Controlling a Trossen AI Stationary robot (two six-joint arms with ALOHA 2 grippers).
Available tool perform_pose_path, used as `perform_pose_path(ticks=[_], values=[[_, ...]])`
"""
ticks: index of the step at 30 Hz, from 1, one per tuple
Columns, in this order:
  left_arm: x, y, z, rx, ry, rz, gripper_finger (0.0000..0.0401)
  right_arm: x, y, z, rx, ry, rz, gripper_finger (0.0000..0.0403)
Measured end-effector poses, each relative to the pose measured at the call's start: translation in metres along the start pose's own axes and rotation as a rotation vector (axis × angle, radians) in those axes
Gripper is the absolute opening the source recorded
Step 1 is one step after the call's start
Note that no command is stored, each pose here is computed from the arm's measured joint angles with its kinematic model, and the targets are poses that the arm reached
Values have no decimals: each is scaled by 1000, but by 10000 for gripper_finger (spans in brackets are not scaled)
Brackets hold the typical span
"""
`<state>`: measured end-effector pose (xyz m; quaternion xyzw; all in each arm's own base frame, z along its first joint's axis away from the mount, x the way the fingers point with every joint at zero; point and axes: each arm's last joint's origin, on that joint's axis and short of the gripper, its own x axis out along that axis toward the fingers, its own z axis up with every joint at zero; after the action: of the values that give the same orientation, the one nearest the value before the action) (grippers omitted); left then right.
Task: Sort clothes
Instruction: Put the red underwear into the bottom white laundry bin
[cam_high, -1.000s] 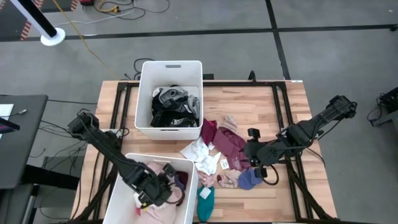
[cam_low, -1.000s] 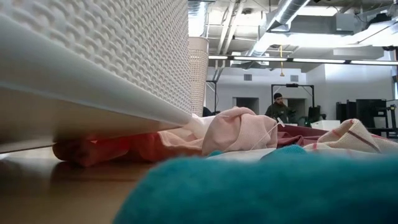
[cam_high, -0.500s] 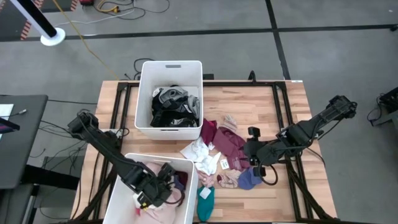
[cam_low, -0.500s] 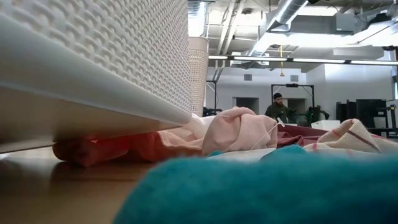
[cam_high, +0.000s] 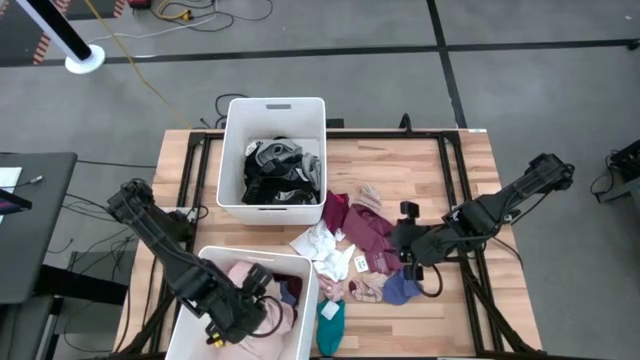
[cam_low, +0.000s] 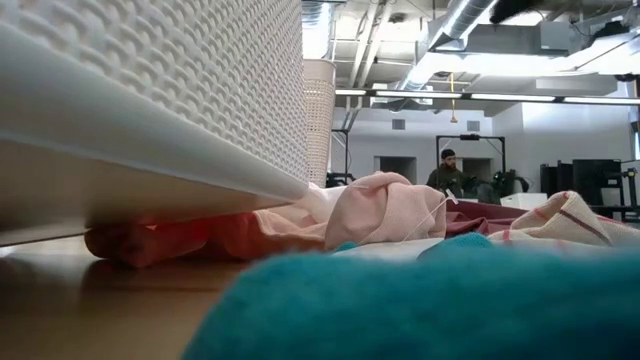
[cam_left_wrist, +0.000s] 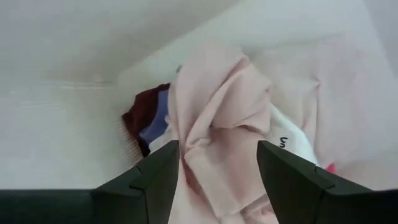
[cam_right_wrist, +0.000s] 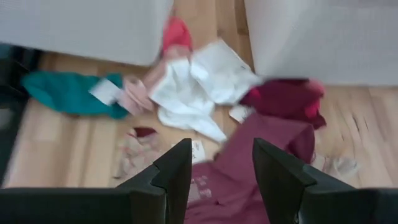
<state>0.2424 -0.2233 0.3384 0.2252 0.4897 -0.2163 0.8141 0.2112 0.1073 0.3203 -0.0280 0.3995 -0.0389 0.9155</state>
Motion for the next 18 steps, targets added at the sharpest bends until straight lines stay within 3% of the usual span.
perform_pose_path(ticks=[11, 18], values=[[-43, -10, 13, 98, -129, 212, 208, 60, -11, -47, 88, 59, -69, 182], [-82, -13, 12, 88, -311, 285, 208, 91, -21, -81, 167, 64, -98, 182]])
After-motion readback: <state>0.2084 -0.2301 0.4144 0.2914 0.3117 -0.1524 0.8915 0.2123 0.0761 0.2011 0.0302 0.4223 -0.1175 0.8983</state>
